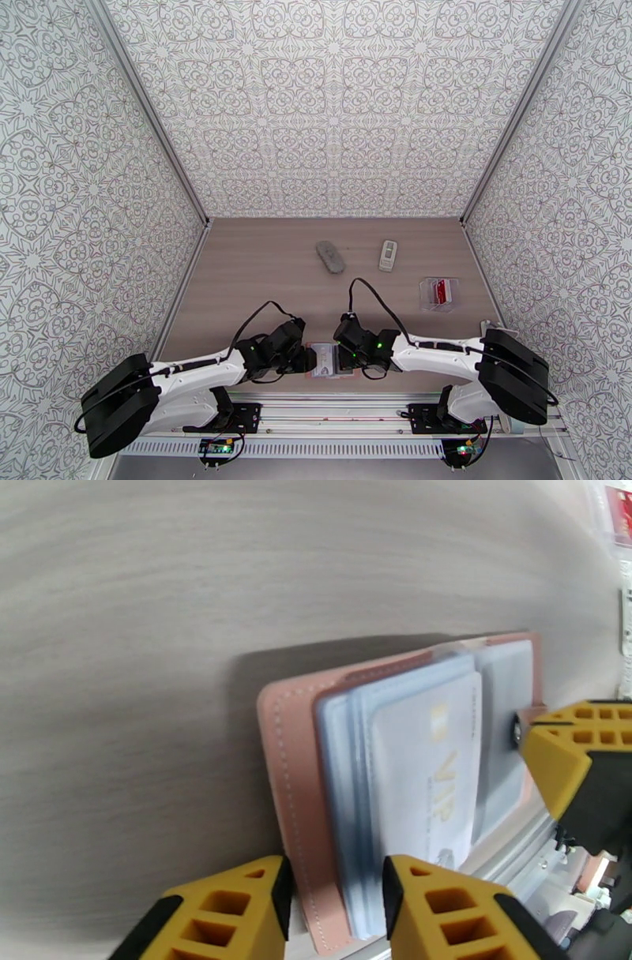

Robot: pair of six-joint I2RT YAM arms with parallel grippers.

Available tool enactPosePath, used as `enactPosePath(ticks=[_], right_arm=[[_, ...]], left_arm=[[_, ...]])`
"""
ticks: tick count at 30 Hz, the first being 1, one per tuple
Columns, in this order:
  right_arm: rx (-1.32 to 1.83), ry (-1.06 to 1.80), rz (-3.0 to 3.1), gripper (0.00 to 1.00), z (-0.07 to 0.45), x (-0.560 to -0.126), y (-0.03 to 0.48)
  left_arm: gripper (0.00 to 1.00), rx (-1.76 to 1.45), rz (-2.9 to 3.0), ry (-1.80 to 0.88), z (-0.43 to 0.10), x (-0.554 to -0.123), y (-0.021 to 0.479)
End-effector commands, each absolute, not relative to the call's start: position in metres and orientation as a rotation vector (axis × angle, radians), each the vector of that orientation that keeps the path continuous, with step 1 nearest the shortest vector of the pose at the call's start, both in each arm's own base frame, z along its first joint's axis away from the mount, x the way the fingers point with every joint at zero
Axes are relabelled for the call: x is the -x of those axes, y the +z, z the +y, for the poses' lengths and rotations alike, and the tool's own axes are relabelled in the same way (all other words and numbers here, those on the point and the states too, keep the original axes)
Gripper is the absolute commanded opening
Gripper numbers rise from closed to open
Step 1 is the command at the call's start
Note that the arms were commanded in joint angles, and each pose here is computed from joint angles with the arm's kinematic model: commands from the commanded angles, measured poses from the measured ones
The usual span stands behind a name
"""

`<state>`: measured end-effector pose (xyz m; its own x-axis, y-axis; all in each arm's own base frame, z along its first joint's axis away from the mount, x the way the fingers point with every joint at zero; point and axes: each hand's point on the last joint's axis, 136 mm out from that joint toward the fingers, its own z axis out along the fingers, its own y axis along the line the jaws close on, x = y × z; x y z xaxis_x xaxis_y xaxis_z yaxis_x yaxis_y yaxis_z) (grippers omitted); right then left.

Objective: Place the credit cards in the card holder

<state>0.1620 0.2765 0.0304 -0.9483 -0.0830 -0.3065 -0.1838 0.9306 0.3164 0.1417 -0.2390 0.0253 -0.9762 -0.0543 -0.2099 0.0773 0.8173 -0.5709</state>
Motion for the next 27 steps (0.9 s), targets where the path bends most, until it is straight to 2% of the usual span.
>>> enactPosePath(ticks=[1,15,27], right_arm=[[0.190,0.586,2.815,0.00,0.289,-0.159,0.027],[0.191,0.614,2.820,0.00,0.295,-0.158,0.025],[0.184,0.615,2.795,0.00,0.289,-0.159,0.038]], left_arm=[[0.39,-0.078,2.664,-1.139,-0.270,-0.146,0.058],[0.39,-0.126,2.531,-1.280,-0.282,-0.148,0.093],[0.39,-0.175,2.509,-1.345,-0.299,-0.145,0.097]])
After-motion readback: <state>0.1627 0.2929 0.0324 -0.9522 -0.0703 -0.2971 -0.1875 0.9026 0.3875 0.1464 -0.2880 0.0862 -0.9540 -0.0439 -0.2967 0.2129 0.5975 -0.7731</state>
